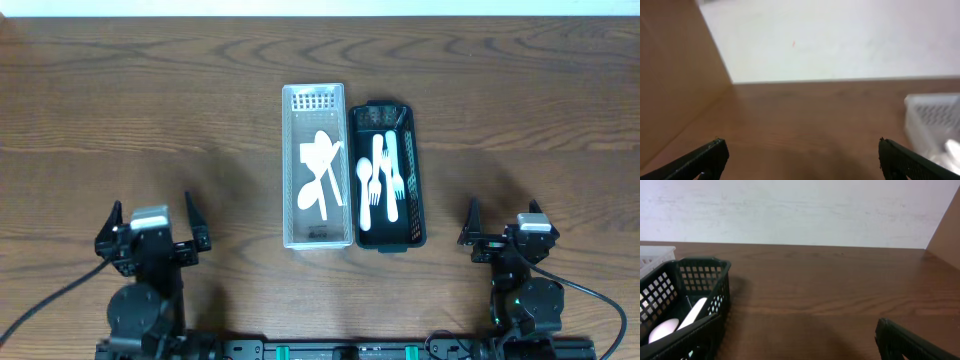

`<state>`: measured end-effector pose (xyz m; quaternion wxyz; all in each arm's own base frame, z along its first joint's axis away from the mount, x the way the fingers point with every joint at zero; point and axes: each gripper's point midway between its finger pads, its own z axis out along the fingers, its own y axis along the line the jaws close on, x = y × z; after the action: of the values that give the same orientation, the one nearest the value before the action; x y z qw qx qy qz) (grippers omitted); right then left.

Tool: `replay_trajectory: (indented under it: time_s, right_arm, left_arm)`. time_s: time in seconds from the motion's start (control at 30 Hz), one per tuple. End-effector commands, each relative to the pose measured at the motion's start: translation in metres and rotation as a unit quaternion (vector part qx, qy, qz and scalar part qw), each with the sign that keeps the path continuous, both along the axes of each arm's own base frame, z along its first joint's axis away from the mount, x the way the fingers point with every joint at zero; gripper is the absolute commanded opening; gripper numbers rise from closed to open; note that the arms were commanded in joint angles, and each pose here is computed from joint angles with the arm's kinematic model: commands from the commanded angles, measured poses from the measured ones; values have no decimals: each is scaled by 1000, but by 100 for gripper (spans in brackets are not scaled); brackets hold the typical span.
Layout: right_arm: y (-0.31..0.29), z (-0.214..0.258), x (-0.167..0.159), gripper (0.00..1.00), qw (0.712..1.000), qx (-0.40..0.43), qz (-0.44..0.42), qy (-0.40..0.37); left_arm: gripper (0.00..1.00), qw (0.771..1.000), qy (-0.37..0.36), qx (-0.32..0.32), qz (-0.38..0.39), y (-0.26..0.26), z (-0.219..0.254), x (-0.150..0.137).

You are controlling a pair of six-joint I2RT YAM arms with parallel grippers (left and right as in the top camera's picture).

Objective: Pack container

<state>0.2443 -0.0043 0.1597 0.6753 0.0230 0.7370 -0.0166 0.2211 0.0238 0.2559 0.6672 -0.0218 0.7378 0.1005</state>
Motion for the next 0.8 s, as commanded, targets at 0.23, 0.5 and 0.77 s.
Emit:
replay_trajectory:
  time_s: [0.23, 0.5, 0.77]
  right_arm:
    - [3, 0, 0, 99, 1000, 6, 5, -2]
    - [3, 0, 0, 99, 1000, 6, 5, -2]
    - [3, 0, 0, 99, 1000, 6, 5, -2]
  left_arm:
    - [98, 991, -99, -41, -83, -30, -22, 13]
    - [98, 993, -64, -46, -82, -31, -67, 23]
    - [98, 993, 22, -84, -75, -32, -118, 22]
